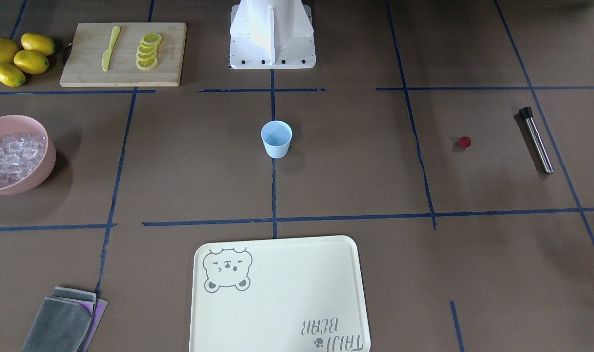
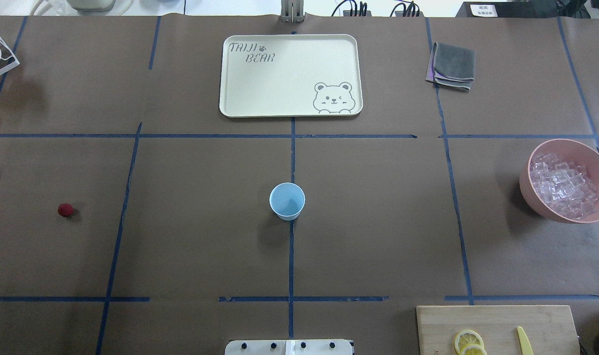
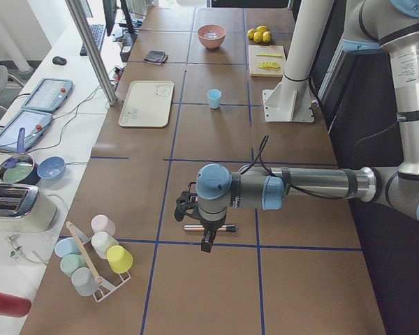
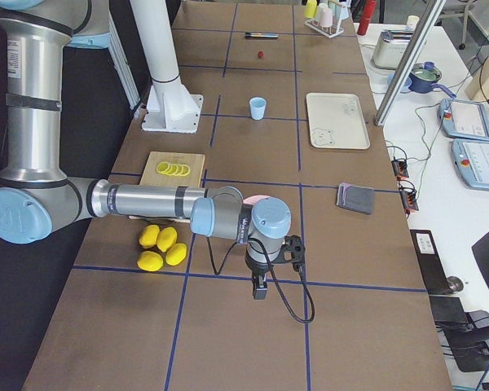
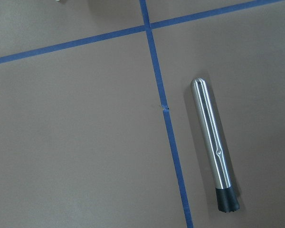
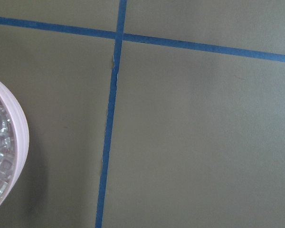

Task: Mash ice and strawberries in cup
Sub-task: 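Move the right gripper over the pink bowl of ice cubes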

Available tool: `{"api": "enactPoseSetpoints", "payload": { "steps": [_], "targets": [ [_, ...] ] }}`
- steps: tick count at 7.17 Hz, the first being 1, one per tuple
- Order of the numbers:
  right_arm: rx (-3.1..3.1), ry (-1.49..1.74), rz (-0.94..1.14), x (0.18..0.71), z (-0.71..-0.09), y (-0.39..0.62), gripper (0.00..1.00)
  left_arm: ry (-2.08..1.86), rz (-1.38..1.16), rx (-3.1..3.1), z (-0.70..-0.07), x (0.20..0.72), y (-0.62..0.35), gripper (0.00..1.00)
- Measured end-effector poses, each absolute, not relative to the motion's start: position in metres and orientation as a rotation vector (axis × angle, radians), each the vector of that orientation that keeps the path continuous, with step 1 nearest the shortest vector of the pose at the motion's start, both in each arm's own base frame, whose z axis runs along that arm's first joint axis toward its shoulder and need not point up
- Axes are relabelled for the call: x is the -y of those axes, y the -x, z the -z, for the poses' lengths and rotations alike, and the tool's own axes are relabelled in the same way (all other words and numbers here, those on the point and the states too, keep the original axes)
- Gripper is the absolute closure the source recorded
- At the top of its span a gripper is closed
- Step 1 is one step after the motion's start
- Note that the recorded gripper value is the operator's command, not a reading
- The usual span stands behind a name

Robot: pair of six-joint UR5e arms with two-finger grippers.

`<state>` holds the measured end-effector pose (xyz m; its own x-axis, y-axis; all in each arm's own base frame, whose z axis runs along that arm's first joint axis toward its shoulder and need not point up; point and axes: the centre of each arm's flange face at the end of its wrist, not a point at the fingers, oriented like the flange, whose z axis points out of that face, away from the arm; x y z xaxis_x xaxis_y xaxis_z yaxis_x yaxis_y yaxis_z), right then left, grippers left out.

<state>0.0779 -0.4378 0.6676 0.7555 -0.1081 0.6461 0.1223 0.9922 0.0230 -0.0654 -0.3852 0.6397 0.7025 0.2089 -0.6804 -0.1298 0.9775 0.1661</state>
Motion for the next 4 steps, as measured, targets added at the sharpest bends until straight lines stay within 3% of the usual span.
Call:
{"api": "enactPoseSetpoints", "payload": {
  "steps": [4],
  "targets": [
    [0.701,-0.017,0.146,0.442,-0.647,-0.075,0.0,-0.102,-0.187,-0.77,-0.645,0.385,0.065,0.0]
  ]
}}
